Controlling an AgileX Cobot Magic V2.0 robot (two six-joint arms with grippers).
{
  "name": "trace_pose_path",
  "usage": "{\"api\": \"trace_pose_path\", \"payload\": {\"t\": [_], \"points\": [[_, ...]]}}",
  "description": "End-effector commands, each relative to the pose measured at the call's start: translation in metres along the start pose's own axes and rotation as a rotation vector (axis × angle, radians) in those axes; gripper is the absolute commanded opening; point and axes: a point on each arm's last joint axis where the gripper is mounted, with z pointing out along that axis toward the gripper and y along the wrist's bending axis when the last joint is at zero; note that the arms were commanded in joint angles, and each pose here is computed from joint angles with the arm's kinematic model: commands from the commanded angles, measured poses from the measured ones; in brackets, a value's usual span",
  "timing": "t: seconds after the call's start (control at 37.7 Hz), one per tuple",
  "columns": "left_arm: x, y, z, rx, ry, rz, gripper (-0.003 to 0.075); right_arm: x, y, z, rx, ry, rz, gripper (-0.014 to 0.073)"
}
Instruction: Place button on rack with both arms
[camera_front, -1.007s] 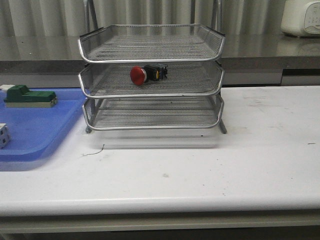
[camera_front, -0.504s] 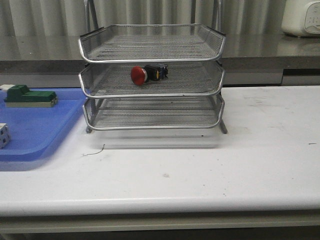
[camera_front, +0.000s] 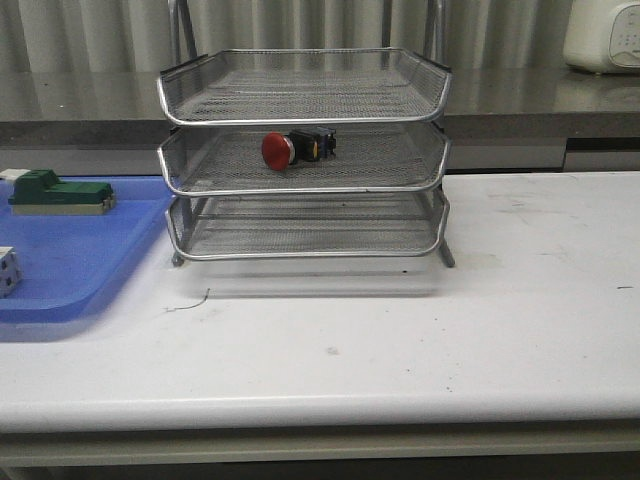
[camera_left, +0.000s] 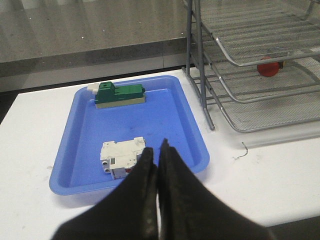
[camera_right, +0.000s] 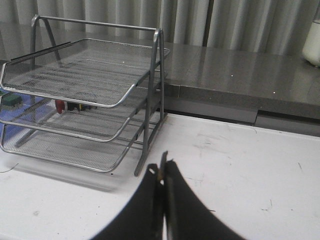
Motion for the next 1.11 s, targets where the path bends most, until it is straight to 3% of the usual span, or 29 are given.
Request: {"api": "trace_pose_path", "payload": {"t": [0.0,0.32,0.42,0.61,0.87,1.09], "points": [[-0.015,0.002,-0.003,-0.019,-0.096,-0.021,-0.0019,-0.013,-0.002,-0.001,0.028,-0.077,0.003,-0.0109],[-0.015,0.003,-0.002,-0.025,-0.112,-0.024,-0.0019,-0.013,-0.002,-0.001,0.028,-0.077,0.003,-0.0109],[-0.009,0.005,0.0,-0.049,-0.145,-0.088,-0.0019,-0.013,-0.002,-0.001,0.028,-0.077,0.003,-0.0109],[0.019,0.008,0.004,-0.1,-0.17,-0.16,-0.0019,-0.013,-0.002,-0.001,0.028,-0.077,0.003,-0.0109],[0.066,0.004,0.022,-0.078,-0.185,-0.158,-0.0019,-0.013,-0.002,-0.001,0.028,-0.077,0.003,-0.0109],[0.08,0.003,0.029,-0.082,-0.22,-0.159,-0.0019,-0.013,-0.002,-0.001,0.027,-0.073,0.003,-0.0109]]}}
